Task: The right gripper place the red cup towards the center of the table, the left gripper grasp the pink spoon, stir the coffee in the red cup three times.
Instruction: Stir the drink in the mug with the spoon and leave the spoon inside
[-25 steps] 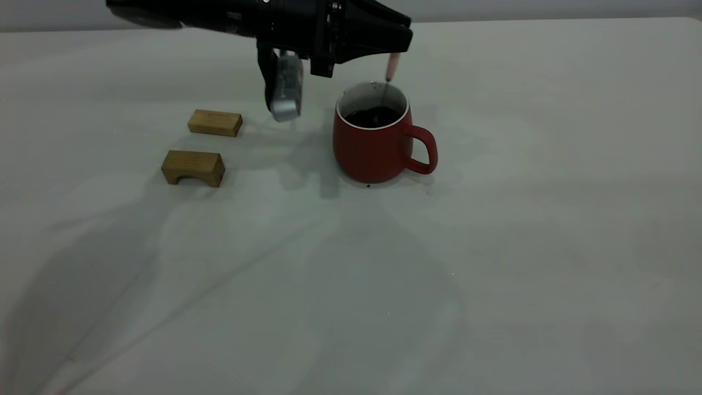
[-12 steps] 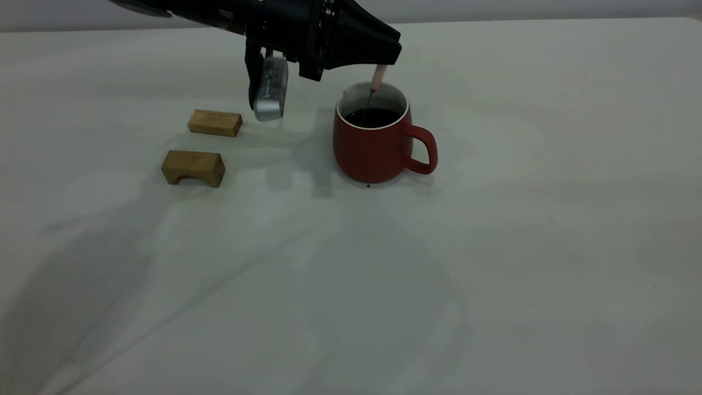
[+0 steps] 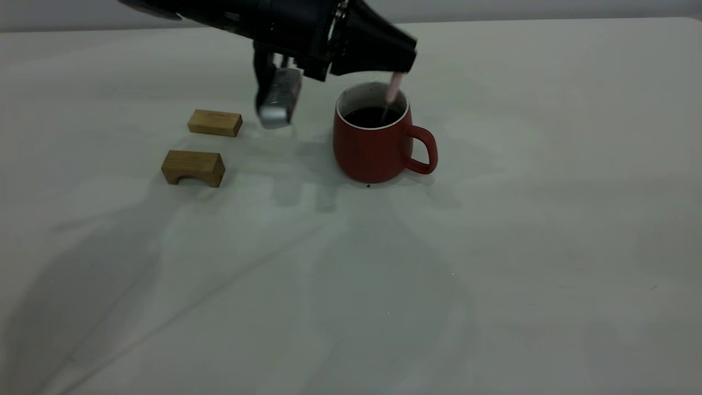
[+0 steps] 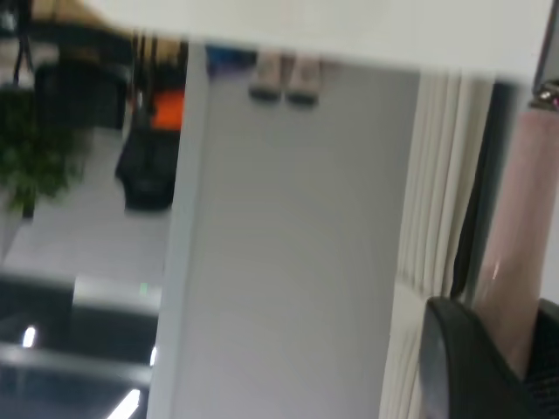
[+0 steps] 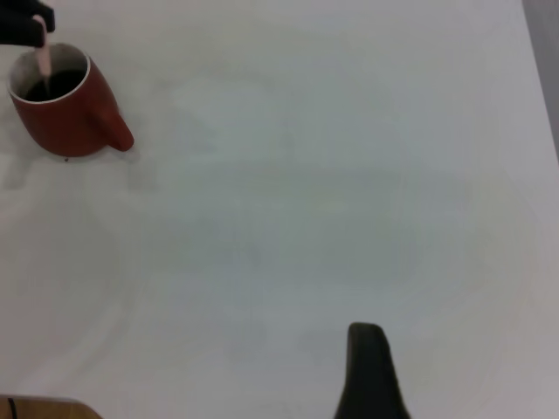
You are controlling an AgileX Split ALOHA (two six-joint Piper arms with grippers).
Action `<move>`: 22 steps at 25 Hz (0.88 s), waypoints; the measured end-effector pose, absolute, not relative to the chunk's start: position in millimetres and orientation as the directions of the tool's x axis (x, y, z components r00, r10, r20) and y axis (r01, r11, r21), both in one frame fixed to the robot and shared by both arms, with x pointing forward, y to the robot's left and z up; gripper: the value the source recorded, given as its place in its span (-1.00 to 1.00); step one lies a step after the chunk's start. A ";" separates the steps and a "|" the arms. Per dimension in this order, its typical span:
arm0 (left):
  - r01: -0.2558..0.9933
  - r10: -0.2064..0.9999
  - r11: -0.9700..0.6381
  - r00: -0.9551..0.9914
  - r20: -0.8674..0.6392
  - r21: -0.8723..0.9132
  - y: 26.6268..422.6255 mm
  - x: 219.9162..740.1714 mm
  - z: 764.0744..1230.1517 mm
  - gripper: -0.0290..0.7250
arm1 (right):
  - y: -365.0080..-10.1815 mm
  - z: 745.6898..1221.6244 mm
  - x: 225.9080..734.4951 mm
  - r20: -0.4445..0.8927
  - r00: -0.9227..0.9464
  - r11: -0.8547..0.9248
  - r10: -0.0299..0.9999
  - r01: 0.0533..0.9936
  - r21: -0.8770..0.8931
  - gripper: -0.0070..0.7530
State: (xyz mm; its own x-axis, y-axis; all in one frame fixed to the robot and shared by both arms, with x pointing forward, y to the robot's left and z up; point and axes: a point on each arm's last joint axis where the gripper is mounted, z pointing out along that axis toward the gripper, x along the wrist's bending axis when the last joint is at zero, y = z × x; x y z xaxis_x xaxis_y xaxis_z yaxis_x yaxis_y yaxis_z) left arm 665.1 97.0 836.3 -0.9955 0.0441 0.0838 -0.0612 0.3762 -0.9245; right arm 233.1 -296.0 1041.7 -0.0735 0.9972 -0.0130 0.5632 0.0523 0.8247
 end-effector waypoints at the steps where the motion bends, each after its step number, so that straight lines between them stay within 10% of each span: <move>1: -0.042 0.039 0.409 -0.997 0.063 -0.912 99.9 666.8 837.8 -0.46 | -296.0 1041.7 233.1 -0.013 -0.073 0.052 0.997 0.563 0.825 0.55; 22: 0.152 0.106 0.494 -0.988 -0.114 -0.856 89.1 665.8 832.9 -0.46 | -296.0 1041.7 233.1 -0.013 -0.073 0.052 0.997 0.563 0.825 0.55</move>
